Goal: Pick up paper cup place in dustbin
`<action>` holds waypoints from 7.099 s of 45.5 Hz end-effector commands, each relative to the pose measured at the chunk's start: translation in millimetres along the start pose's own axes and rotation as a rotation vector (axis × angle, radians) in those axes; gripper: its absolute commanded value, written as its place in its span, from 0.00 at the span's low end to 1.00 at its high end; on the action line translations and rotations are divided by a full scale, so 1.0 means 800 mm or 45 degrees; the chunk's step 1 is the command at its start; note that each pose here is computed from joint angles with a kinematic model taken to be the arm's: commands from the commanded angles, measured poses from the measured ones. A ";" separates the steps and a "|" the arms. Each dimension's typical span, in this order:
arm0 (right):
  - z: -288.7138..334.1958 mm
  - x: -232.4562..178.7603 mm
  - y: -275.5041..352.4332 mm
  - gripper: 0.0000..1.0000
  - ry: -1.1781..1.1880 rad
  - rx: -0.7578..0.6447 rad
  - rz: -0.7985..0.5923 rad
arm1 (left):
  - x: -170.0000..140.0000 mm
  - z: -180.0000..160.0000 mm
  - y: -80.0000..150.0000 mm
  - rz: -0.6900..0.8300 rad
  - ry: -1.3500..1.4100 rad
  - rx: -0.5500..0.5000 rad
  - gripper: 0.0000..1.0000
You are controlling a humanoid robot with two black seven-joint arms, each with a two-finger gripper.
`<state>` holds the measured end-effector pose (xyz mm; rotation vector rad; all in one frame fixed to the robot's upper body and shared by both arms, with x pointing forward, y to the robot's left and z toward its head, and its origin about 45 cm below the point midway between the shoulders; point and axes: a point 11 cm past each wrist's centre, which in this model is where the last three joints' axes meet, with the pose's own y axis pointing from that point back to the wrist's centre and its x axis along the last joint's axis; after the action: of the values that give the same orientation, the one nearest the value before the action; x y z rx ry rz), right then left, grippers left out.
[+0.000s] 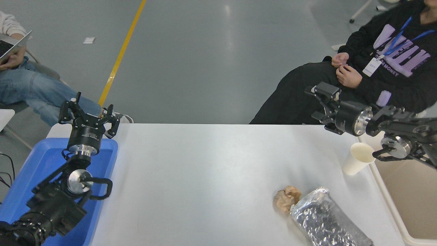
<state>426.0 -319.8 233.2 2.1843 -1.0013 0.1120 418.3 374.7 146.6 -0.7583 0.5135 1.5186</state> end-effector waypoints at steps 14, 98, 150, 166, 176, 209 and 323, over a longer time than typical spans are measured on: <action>-0.091 0.015 0.122 1.00 0.406 -0.911 -0.500 | 0.000 0.000 0.000 0.001 0.000 -0.001 0.99; 0.065 0.040 0.074 1.00 0.690 -1.348 -0.051 | 0.000 -0.001 0.000 0.001 0.002 0.000 0.99; 0.208 0.001 0.022 0.55 0.173 -1.268 0.208 | 0.000 -0.001 0.000 0.001 0.002 0.000 0.99; 0.206 -0.012 0.020 0.00 0.022 -1.241 0.172 | 0.000 -0.001 0.000 0.001 0.002 0.000 0.99; 0.204 -0.016 0.018 0.00 -0.055 -1.223 0.174 | 0.000 0.000 0.000 0.000 0.001 -0.001 0.99; 0.089 -0.004 0.079 0.00 0.227 -1.279 -0.011 | 0.000 0.000 0.000 0.000 -0.001 0.000 0.99; 0.162 0.098 0.216 0.00 0.001 -1.390 0.388 | 0.000 -0.001 0.000 0.000 0.001 0.001 0.99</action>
<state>358.0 -480.8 329.7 1.2281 -0.9040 -0.2292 418.3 374.5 146.4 -0.7587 0.5142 1.5182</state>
